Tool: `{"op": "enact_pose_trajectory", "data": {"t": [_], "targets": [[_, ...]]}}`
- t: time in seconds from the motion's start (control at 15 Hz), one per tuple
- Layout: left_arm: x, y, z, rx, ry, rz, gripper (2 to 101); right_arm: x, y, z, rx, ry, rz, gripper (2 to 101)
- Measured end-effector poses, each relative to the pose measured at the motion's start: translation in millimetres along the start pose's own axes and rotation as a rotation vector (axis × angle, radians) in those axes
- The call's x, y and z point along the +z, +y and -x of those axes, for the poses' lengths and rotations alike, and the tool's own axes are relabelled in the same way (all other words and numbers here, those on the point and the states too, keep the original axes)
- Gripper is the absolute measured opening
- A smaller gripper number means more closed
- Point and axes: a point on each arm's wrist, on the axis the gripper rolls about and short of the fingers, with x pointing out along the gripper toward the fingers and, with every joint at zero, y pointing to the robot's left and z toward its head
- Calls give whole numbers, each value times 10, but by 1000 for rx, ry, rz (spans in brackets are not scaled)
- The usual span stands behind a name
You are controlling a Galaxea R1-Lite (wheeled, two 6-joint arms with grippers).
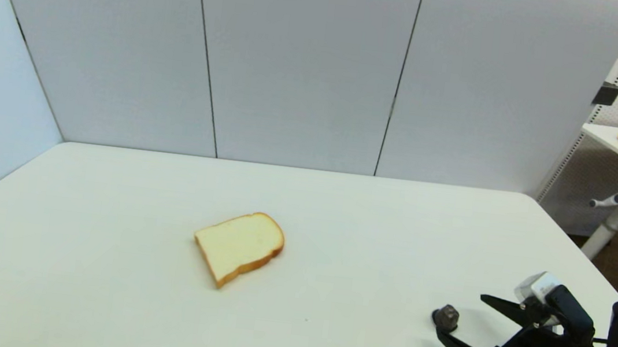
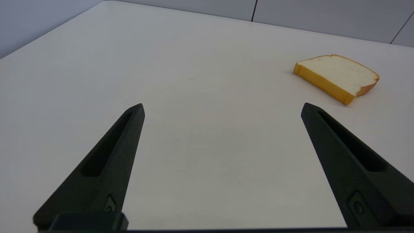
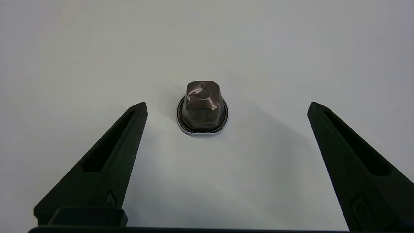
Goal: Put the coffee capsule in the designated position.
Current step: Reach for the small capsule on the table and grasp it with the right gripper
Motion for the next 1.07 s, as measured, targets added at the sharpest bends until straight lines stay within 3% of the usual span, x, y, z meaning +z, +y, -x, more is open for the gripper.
{"op": "enact_pose_trajectory", "data": {"t": [0.73,1.07], "targets": [[0,0,0,0,0,0,979,63,-61,-52,-28,-12,-7,980],[0,0,0,0,0,0,979,-20,-45,-106,-7,43,-14,980]]}}
